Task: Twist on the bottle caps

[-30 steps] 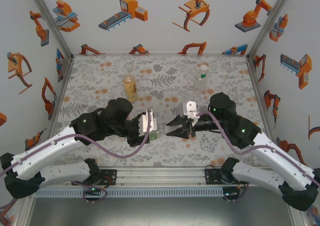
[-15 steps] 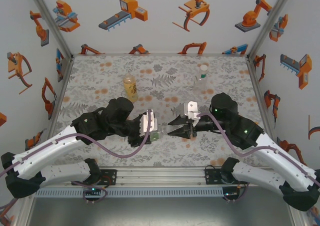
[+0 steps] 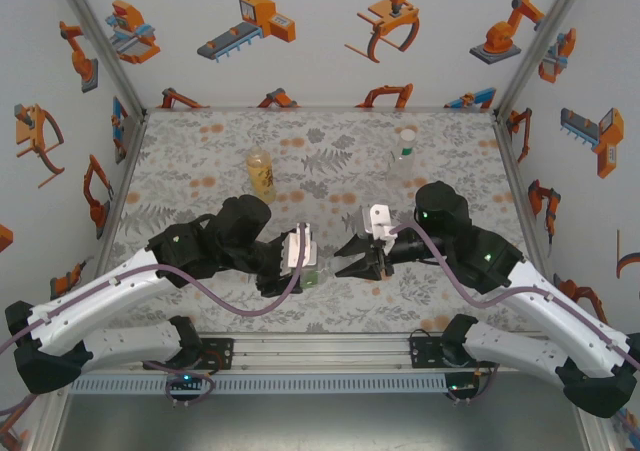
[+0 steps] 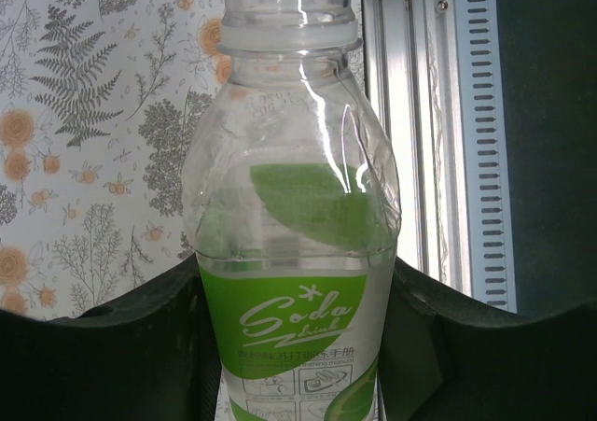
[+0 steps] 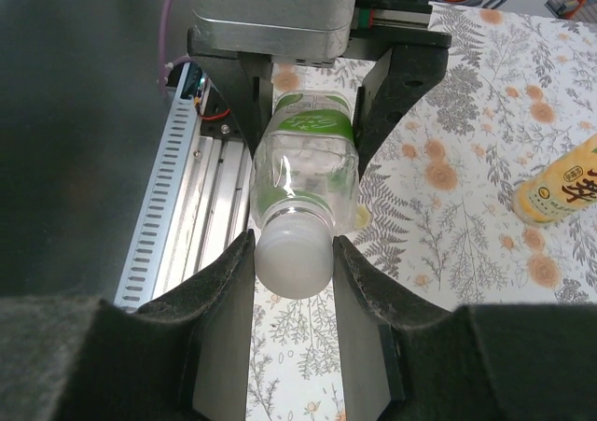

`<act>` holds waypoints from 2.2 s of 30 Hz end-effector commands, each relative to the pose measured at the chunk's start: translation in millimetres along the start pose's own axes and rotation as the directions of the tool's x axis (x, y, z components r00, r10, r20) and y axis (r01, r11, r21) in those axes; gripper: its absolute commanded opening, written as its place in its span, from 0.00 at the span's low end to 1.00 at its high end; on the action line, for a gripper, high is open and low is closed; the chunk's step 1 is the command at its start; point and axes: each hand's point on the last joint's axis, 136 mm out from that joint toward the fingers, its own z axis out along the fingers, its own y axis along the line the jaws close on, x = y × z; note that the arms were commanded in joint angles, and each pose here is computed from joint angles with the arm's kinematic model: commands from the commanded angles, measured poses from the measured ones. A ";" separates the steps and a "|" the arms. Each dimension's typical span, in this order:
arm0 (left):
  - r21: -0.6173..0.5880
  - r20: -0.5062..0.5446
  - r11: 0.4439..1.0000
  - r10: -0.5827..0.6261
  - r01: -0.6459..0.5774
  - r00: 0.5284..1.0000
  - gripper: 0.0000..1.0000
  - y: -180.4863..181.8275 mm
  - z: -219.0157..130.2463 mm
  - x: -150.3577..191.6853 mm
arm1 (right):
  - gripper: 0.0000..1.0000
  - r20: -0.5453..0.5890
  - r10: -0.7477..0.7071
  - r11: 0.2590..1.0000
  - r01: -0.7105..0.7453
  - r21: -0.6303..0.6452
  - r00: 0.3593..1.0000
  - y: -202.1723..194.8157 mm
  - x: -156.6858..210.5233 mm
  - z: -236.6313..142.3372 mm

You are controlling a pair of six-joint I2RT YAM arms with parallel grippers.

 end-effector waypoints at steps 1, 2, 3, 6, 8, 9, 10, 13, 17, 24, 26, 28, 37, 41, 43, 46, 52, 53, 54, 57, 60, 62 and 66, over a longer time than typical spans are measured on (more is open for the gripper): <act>0.023 0.154 0.996 0.083 -0.087 0.985 0.00 -5.6 -9.2 -41.0 | 0.00 0.016 -0.040 0.999 0.041 -0.033 0.999 4.8 -4.1 0.6; 0.024 0.156 0.996 0.077 -0.082 0.985 0.00 -5.3 -9.1 -41.0 | 0.00 0.019 -0.044 0.998 0.045 -0.033 0.999 5.2 -4.4 0.3; 0.027 0.158 0.996 0.077 -0.082 0.984 0.00 -6.0 -8.9 -41.3 | 0.00 0.021 -0.046 0.998 0.047 -0.036 0.999 6.1 -4.2 0.1; 0.017 0.164 0.997 0.074 -0.078 0.984 0.00 -4.5 -9.7 -42.4 | 0.00 0.016 -0.019 0.999 0.020 -0.034 1.000 5.5 -2.9 0.9; 0.000 0.170 0.997 0.074 -0.075 0.983 0.00 -2.4 -10.4 -42.8 | 0.00 0.008 0.028 0.999 -0.028 -0.020 1.000 2.2 -0.7 2.1; -0.013 0.175 0.997 0.074 -0.073 0.982 0.00 -0.5 -11.0 -43.3 | 0.00 0.007 0.053 0.998 -0.053 -0.015 0.999 1.0 0.6 2.6; -0.030 0.181 0.997 0.075 -0.071 0.981 0.00 1.8 -11.9 -44.0 | 0.00 0.010 0.084 0.996 -0.084 -0.004 0.996 -1.2 1.6 3.4; -0.090 0.203 0.995 0.068 -0.051 0.977 0.00 10.9 -14.3 -46.2 | 0.00 0.029 0.191 0.980 -0.192 0.047 0.981 -10.3 5.5 5.1; -0.125 0.224 0.991 0.064 -0.036 0.972 0.00 16.3 -15.8 -48.1 | 0.00 0.070 0.325 0.937 -0.331 0.113 0.943 -22.4 10.5 5.3; -0.200 0.242 0.980 0.054 -0.005 0.969 0.00 29.2 -19.5 -50.4 | 0.00 0.141 0.578 0.752 -0.592 0.291 0.804 -53.2 32.1 -1.5; -0.229 0.242 0.973 0.055 0.002 0.969 0.00 33.7 -21.8 -50.9 | 0.00 0.197 0.680 0.613 -0.695 0.375 0.706 -68.3 45.5 -7.5; -0.256 0.243 0.967 0.059 0.006 0.968 0.00 38.1 -24.0 -51.5 | 0.00 0.263 0.768 0.453 -0.785 0.421 0.584 -78.9 57.8 -12.4; -0.325 0.214 0.946 0.065 0.008 0.975 0.00 52.8 -23.3 -49.9 | 0.00 0.429 0.900 -0.213 -0.937 0.279 -0.077 -82.4 90.8 5.6; -0.342 0.213 0.940 0.066 0.011 0.975 0.00 57.6 -22.5 -51.6 | 0.00 0.516 0.828 -0.360 -0.914 0.188 -0.220 -86.6 96.2 1.0; -0.343 0.215 0.939 0.066 0.012 0.974 0.00 58.8 -21.7 -52.9 | 0.00 0.532 0.820 -0.342 -0.927 0.155 -0.213 -91.7 85.9 0.0; -0.331 0.218 0.944 0.066 0.011 0.974 0.00 57.8 -18.5 -53.5 | 0.00 0.548 0.824 -0.272 -0.949 0.159 -0.144 -98.4 70.2 -5.0; -0.308 0.233 0.951 0.061 0.014 0.971 0.00 53.2 -18.1 -54.4 | 0.00 0.560 0.824 -0.057 -0.972 0.229 0.083 -104.8 43.0 -20.3; -0.307 0.236 0.951 0.060 0.016 0.970 0.00 52.8 -18.8 -54.7 | 0.00 0.558 0.820 -0.019 -0.969 0.246 0.126 -105.3 39.0 -23.0; -0.307 0.231 0.952 0.056 0.018 0.971 0.00 52.7 -17.9 -52.6 | 0.00 0.557 0.815 0.013 -0.966 0.257 0.159 -105.6 34.5 -25.3; -0.308 0.215 0.951 0.036 0.032 0.976 0.00 52.1 -17.2 -45.9 | 0.00 0.566 0.790 0.069 -0.952 0.299 0.235 -106.5 25.6 -36.1; -0.310 0.200 0.949 0.012 0.051 0.980 0.00 51.5 -15.8 -37.7 | 0.00 0.574 0.763 0.107 -0.935 0.339 0.296 -109.4 18.8 -44.8; -0.313 0.192 0.948 -0.002 0.063 0.981 0.00 51.0 -15.3 -32.2 | 0.00 0.578 0.749 0.123 -0.925 0.359 0.324 -111.2 14.2 -49.2; -0.321 0.171 0.943 -0.034 0.089 0.985 0.00 50.5 -14.3 -20.6 | 0.00 0.573 0.728 0.156 -0.906 0.395 0.375 -115.5 6.7 -53.1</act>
